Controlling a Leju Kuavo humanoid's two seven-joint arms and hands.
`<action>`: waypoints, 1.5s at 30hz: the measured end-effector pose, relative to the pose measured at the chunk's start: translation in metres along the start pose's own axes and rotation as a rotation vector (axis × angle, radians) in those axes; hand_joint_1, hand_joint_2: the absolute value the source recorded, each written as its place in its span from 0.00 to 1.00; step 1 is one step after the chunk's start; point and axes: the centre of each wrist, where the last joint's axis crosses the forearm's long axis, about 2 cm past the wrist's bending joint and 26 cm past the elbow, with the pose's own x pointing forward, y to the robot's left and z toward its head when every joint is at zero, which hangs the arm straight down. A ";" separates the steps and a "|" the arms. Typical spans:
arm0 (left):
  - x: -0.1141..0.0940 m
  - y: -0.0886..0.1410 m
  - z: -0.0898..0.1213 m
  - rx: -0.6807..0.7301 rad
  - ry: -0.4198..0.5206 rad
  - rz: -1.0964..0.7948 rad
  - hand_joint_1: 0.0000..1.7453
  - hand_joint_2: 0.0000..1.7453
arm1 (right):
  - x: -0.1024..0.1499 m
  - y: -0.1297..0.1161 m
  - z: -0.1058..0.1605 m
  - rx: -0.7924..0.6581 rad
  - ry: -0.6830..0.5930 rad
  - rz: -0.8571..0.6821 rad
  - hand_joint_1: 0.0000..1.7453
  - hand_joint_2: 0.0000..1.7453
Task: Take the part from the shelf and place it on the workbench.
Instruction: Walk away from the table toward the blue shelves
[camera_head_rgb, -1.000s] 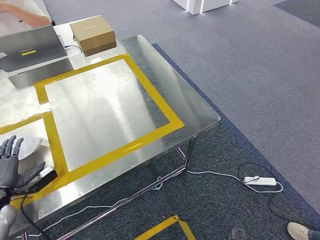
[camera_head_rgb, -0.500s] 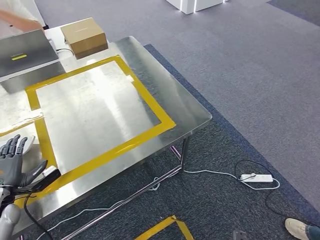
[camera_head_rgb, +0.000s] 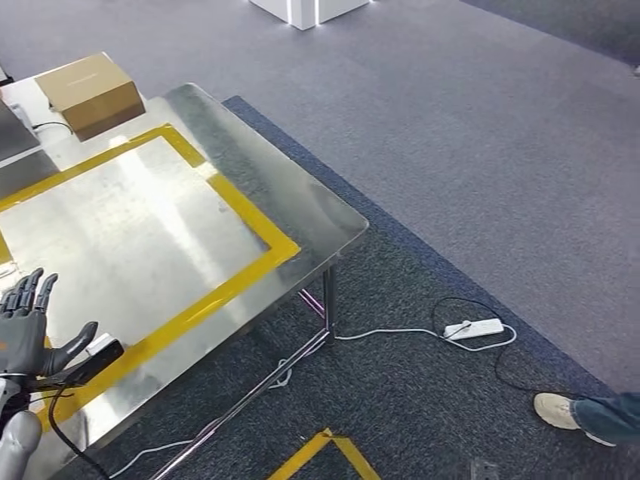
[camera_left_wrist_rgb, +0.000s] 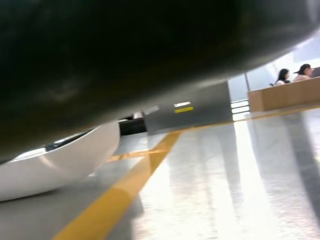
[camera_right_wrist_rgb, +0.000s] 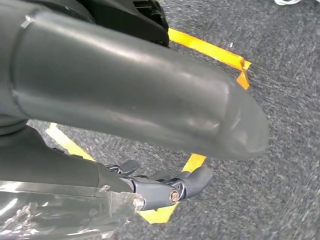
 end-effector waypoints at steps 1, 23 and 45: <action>0.001 0.001 0.000 0.001 -0.003 0.003 0.00 0.00 | -0.001 0.000 0.000 -0.001 0.002 0.000 0.00 0.00; 0.028 0.010 0.008 0.031 -0.070 0.049 0.00 0.00 | -0.001 -0.002 0.000 -0.007 0.017 -0.024 0.00 0.00; 0.053 0.018 0.022 0.036 -0.130 0.077 0.00 0.00 | -0.004 -0.003 0.001 0.007 0.042 -0.041 0.00 0.00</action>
